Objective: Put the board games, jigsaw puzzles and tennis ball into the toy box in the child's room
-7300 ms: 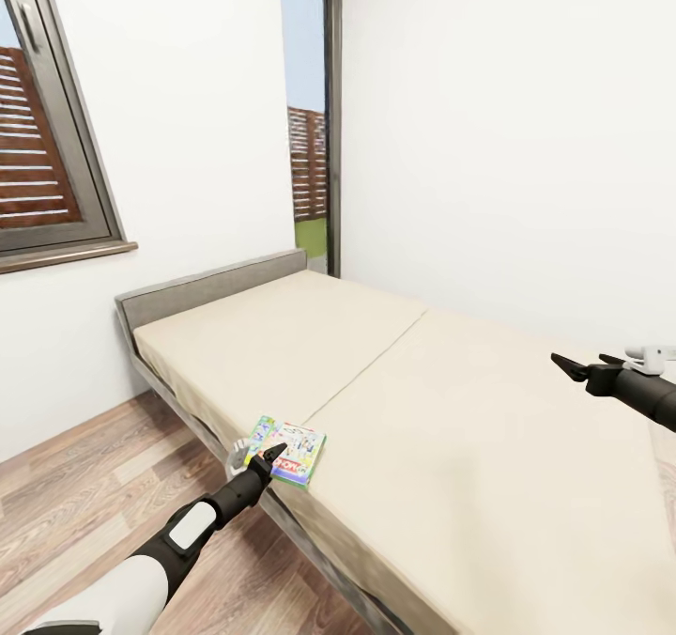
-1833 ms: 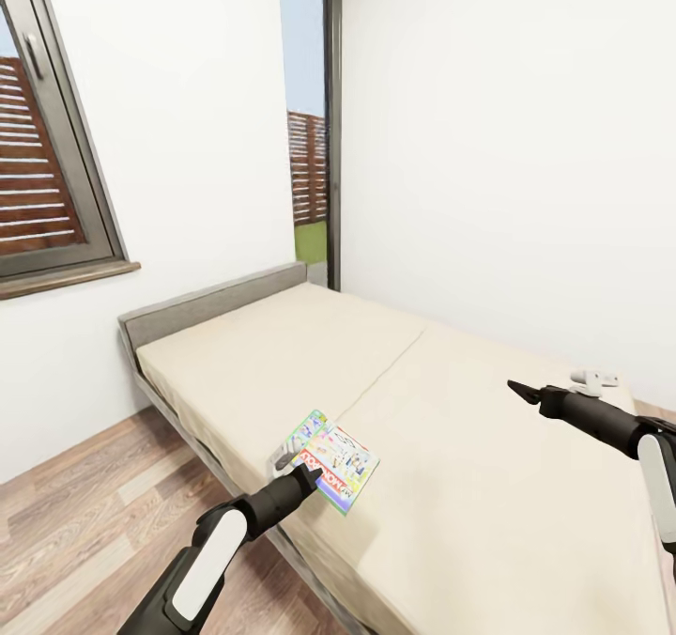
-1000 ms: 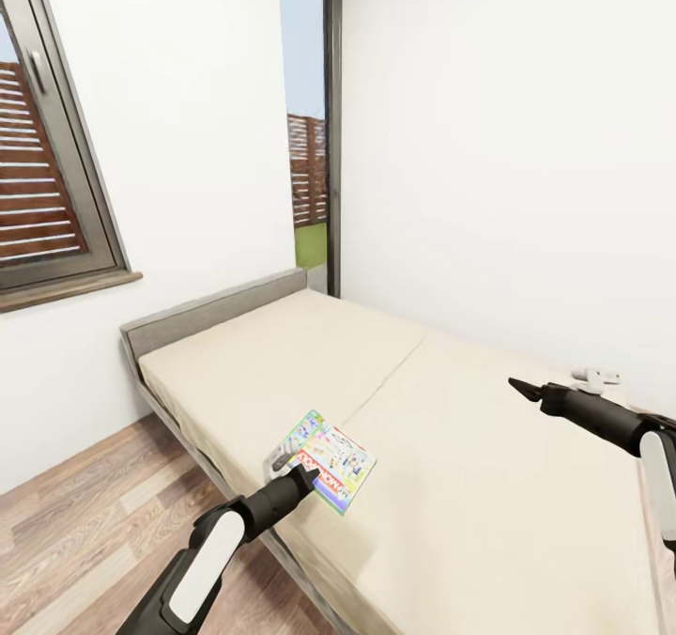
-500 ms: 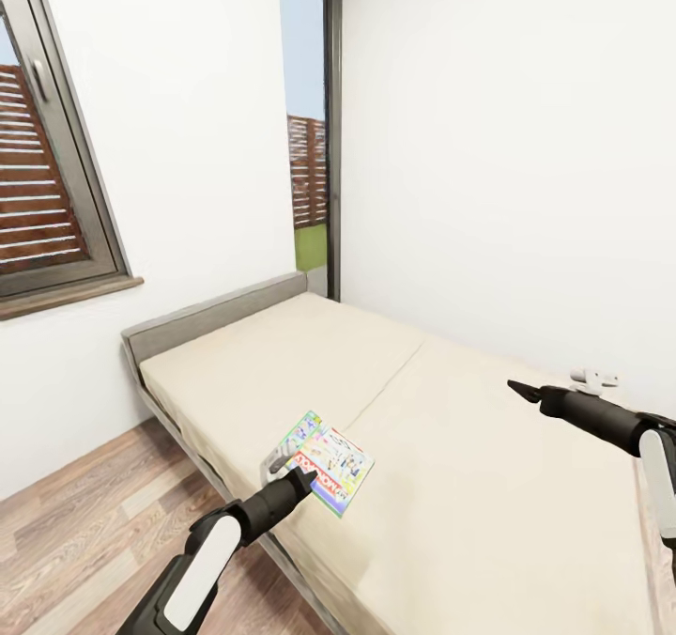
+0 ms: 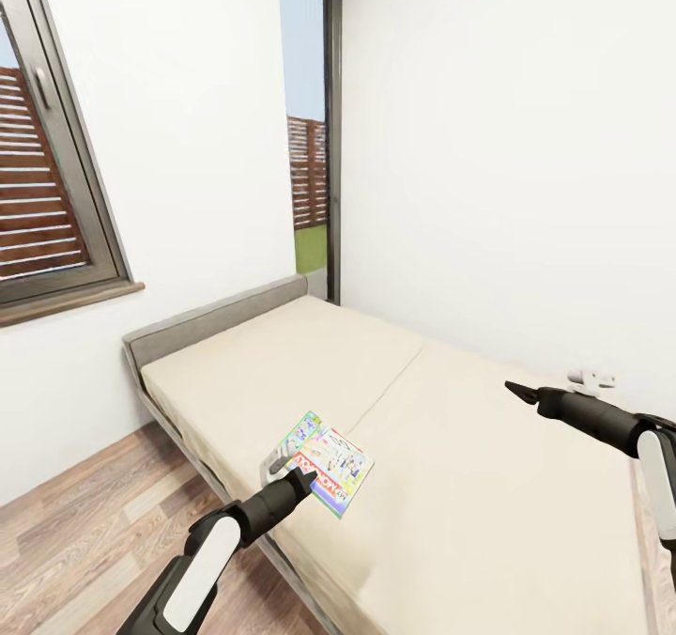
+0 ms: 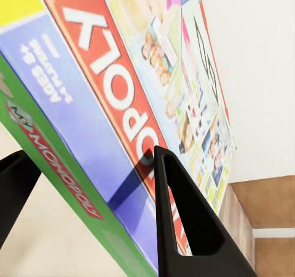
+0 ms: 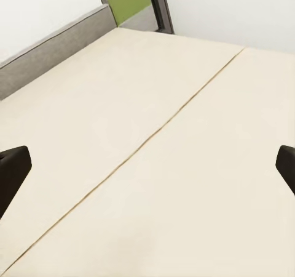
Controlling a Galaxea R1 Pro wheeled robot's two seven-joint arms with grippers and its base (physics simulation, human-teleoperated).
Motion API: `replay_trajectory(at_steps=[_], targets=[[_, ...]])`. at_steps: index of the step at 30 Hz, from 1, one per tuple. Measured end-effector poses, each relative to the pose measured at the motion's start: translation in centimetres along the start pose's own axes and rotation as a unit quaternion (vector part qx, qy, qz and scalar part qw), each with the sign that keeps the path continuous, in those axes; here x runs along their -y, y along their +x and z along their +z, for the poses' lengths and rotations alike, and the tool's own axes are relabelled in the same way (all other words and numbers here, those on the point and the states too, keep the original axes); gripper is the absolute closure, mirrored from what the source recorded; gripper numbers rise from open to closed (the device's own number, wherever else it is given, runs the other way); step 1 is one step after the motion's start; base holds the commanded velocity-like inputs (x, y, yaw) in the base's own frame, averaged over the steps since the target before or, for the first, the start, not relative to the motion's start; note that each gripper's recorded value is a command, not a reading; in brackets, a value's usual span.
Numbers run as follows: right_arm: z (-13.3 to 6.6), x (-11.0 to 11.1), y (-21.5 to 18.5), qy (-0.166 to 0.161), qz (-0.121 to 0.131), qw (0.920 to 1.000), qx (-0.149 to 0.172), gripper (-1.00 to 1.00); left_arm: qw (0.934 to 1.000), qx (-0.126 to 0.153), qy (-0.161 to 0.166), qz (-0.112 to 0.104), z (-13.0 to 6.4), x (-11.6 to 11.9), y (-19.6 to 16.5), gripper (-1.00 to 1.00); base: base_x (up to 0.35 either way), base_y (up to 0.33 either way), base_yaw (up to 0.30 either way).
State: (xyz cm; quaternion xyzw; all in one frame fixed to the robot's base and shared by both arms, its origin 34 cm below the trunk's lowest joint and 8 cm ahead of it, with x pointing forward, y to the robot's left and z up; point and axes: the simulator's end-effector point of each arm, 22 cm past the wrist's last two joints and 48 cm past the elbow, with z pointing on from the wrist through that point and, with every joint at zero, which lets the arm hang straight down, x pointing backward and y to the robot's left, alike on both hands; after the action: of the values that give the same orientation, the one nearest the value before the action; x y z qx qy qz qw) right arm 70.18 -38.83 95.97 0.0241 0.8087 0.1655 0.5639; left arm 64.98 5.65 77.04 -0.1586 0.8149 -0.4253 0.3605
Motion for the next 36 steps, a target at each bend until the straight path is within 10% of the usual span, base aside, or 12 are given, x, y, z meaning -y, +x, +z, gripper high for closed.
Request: replay_trajectory(at_steps=[36], targets=[[-2.4,-2.6,-6.5,-0.004,-0.011,0.9999,0.01,-1.0,1.0,0.001,0.0,0.003,-2.2,5.0,-3.0,1.0,0.0,0.0,-0.01]])
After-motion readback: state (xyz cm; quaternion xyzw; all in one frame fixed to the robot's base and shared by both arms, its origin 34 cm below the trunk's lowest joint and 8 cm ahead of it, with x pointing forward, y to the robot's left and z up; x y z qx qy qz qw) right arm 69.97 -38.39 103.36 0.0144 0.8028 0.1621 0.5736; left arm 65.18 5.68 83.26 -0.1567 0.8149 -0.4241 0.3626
